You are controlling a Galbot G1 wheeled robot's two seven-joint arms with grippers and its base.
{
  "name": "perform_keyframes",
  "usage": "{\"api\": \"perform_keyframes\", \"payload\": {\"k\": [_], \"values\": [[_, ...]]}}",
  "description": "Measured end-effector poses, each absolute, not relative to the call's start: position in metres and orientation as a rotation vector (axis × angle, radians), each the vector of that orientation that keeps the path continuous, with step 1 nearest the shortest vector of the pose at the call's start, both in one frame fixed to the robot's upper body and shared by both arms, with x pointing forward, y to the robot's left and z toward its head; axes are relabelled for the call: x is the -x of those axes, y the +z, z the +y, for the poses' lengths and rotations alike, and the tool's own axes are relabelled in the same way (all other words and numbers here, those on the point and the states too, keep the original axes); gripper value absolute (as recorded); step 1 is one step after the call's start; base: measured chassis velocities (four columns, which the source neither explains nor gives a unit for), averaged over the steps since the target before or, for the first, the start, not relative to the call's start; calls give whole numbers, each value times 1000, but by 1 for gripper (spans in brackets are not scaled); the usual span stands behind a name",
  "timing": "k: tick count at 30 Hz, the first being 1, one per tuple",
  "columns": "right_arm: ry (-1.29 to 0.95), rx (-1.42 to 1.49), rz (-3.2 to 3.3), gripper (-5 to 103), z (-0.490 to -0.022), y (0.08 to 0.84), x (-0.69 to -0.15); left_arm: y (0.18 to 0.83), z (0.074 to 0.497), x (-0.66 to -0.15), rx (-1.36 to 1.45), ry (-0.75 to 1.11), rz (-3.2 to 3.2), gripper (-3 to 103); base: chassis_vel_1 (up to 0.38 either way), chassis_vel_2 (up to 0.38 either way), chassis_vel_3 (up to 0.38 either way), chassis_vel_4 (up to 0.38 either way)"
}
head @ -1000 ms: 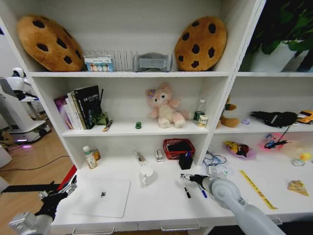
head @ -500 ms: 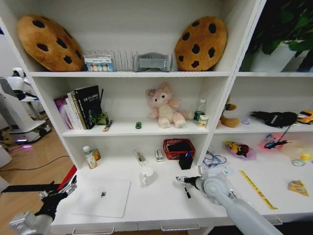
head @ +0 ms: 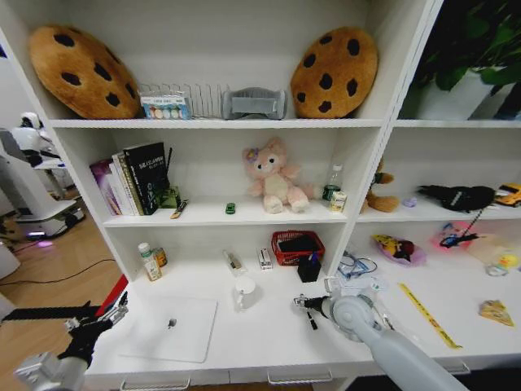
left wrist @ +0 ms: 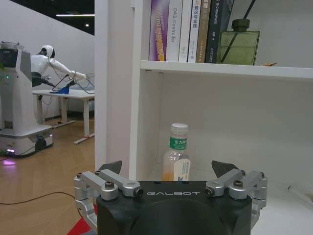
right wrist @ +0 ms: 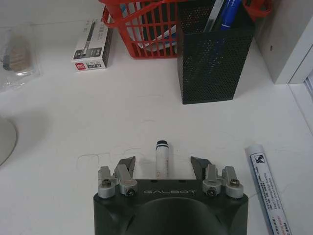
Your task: Organize the objects on the table.
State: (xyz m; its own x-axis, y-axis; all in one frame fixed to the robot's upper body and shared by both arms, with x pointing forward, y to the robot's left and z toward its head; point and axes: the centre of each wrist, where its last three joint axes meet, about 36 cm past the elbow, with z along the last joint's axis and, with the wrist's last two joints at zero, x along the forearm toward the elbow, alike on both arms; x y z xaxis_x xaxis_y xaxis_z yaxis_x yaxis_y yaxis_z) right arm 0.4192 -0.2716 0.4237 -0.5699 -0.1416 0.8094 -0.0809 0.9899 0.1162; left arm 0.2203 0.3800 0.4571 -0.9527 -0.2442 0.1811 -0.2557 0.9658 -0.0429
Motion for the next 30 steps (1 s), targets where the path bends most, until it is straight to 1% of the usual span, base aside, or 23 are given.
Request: {"api": "perform_keyframes", "payload": {"k": [2, 3, 6, 8, 9, 10, 12, 13, 15, 22, 30], "values": [[-78, -152, -2180, 57, -273, 423, -419, 457, 380, -220, -377, 98, -2941, 100, 0, 0, 0, 0], [-78, -152, -2180, 57, -273, 423, -419, 457, 380, -220, -377, 98, -2941, 100, 0, 0, 0, 0], [-73, -152, -2179, 41, -274, 423, -420, 457, 380, -220, -377, 98, -2941, 100, 0, 0, 0, 0], [-71, -152, -2178, 41, -274, 423, -420, 457, 380, -220, -377, 98, -2941, 100, 0, 0, 0, 0], [-67, -154, -2176, 30, -274, 422, -420, 457, 380, -220, -377, 98, -2941, 100, 0, 0, 0, 0], [-67, -154, -2176, 30, -274, 422, -420, 457, 380, -220, -377, 98, -2941, 100, 0, 0, 0, 0], [-59, -155, -2172, 20, -275, 422, -419, 457, 380, -220, -377, 98, -2941, 100, 0, 0, 0, 0], [-59, -155, -2172, 20, -275, 422, -419, 457, 380, -220, -377, 98, -2941, 100, 0, 0, 0, 0], [-58, -158, -2168, 11, -275, 421, -419, 457, 380, -220, -377, 98, -2941, 100, 0, 0, 0, 0], [-44, -157, -2186, 10, -275, 423, -417, 457, 380, -220, -377, 98, -2941, 100, 0, 0, 0, 0], [27, -159, -2291, 10, -279, 433, -413, 457, 380, -220, -377, 98, -2941, 100, 0, 0, 0, 0]]}}
